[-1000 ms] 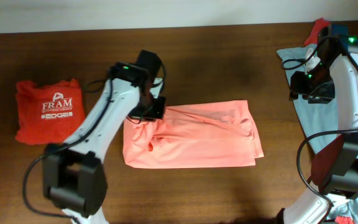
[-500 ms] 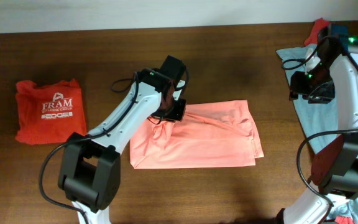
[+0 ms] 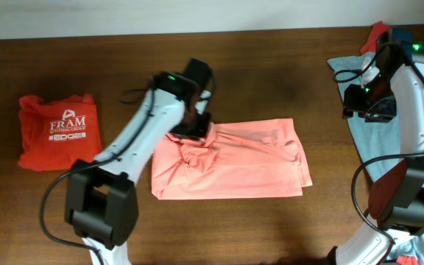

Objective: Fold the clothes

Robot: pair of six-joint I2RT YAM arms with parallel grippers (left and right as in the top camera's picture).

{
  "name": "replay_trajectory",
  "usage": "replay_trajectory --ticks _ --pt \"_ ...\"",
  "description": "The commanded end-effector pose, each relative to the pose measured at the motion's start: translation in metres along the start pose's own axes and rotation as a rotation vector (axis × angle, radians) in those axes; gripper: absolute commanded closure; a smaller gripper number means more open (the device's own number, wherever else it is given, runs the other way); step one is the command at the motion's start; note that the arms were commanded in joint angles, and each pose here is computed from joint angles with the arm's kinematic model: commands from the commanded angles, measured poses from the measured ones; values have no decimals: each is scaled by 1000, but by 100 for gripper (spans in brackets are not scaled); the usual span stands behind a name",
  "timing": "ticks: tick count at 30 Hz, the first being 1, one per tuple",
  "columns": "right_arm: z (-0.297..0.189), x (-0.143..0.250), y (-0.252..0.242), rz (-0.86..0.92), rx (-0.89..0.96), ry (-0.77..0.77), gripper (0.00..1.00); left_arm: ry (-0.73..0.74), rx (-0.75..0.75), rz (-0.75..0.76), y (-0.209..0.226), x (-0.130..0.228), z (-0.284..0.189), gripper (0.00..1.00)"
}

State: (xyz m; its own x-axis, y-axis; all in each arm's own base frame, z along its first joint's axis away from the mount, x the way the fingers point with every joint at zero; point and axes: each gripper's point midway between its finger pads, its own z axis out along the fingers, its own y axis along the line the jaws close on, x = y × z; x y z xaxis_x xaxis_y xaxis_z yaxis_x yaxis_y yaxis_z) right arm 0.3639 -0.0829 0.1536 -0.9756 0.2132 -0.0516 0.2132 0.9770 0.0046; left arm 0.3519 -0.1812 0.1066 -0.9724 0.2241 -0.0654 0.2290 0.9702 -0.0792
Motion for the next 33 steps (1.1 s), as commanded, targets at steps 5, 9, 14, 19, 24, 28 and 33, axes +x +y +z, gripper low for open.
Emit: replay_trajectory --ticks 5,9,14,19,24,28,33 --pt "-2 0 1 3 -9 -3 42 95 -109 -208 54 22 13 91" --pt "-2 0 0 4 -9 1 41 121 -58 -208 41 33 38 91" --pt "-2 2 0 3 -9 6 42 190 44 -162 7 59 69 91" --pt "-2 2 0 4 -9 6 42 214 184 -50 -36 68 70 93" --pt "-2 2 0 3 -9 6 42 203 215 110 -60 74 71 93" --pt "-2 2 1 4 -9 6 42 175 155 100 -46 65 68 92" --pt "-2 2 0 4 -9 6 42 50 75 73 -20 22 41 92"
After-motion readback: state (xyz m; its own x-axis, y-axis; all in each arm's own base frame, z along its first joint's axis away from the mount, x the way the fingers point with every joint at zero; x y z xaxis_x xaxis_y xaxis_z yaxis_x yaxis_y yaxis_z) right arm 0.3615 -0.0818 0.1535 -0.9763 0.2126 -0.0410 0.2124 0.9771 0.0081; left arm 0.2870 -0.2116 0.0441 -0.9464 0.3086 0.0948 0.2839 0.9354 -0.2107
